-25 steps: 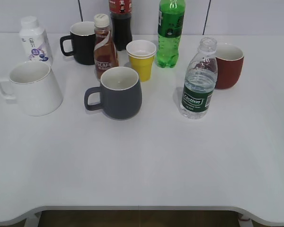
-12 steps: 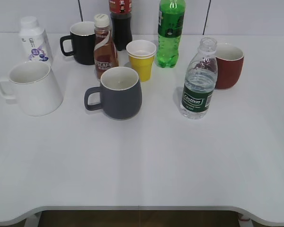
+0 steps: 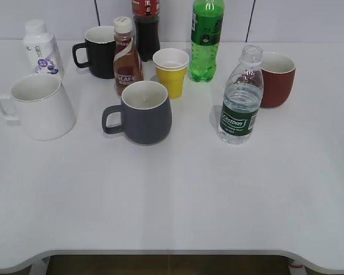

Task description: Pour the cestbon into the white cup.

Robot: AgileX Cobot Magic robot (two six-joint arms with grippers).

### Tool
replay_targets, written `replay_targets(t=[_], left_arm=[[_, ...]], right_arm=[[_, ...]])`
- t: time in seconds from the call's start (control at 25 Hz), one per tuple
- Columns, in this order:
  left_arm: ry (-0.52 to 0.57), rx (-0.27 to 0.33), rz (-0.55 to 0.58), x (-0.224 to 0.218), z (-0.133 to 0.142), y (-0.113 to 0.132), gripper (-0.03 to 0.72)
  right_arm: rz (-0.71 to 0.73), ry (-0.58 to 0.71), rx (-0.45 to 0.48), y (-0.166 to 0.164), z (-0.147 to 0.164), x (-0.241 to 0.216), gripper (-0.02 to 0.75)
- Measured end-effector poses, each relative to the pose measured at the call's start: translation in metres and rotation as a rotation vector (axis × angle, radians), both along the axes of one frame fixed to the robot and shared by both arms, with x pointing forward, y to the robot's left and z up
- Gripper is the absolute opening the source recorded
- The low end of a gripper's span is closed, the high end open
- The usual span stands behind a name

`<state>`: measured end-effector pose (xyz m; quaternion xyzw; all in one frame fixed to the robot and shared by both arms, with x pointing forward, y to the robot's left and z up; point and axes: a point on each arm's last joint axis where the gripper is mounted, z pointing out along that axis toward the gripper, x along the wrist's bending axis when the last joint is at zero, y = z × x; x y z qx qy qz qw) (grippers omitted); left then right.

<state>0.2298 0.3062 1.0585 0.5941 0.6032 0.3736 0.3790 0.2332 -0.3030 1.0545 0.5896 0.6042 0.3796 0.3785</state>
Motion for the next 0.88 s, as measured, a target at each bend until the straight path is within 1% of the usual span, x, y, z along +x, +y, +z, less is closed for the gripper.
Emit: replay_targets(t=[0.08,0.12,0.2,0.24,0.28,0.32,0.36,0.4,0.48,0.56,0.64,0.76,0.88], left_arm=[[-0.004,-0.002,-0.001,0.0,0.001,0.0,0.231],[-0.031,-0.014,-0.01,-0.001,0.005,-0.001,0.231],[-0.165,-0.05,-0.035,0.003,0.018,-0.004,0.231],[-0.294,-0.061,-0.041,0.007,0.031,-0.005,0.231],[-0.386,-0.067,-0.043,0.012,0.04,-0.005,0.231],[-0.494,-0.061,-0.041,0.017,0.05,-0.005,0.231],[-0.567,-0.057,-0.041,0.023,0.056,-0.005,0.231],[-0.637,-0.044,-0.04,0.03,0.061,-0.005,0.231],[-0.688,-0.025,-0.043,0.052,0.065,-0.006,0.231],[-0.665,-0.011,-0.049,0.077,0.063,-0.008,0.231],[-0.614,0.0,-0.055,0.103,0.058,-0.01,0.231],[-0.512,0.0,-0.063,0.145,0.043,-0.013,0.231],[-0.421,-0.002,-0.073,0.19,0.018,-0.016,0.231]], right_arm=[[0.0,0.0,0.0,0.0,0.0,0.0,0.503],[0.0,0.0,0.0,0.0,0.0,0.0,0.503],[0.0,0.0,0.0,0.0,0.0,0.0,0.503],[0.0,0.0,0.0,0.0,0.0,0.0,0.503],[0.0,0.0,0.0,0.0,0.0,0.0,0.503],[0.0,-0.001,0.0,0.0,0.0,0.0,0.503],[0.0,-0.001,0.0,0.0,0.0,0.0,0.503],[0.0,-0.001,0.0,0.0,0.0,0.0,0.503],[0.0,-0.001,0.0,0.0,0.0,0.0,0.503],[0.0,-0.001,0.0,0.0,0.0,0.0,0.503],[0.0,-0.001,0.0,0.0,0.0,0.0,0.503],[0.0,-0.001,0.0,0.0,0.0,0.0,0.503],[0.0,-0.001,0.0,0.0,0.0,0.0,0.503]])
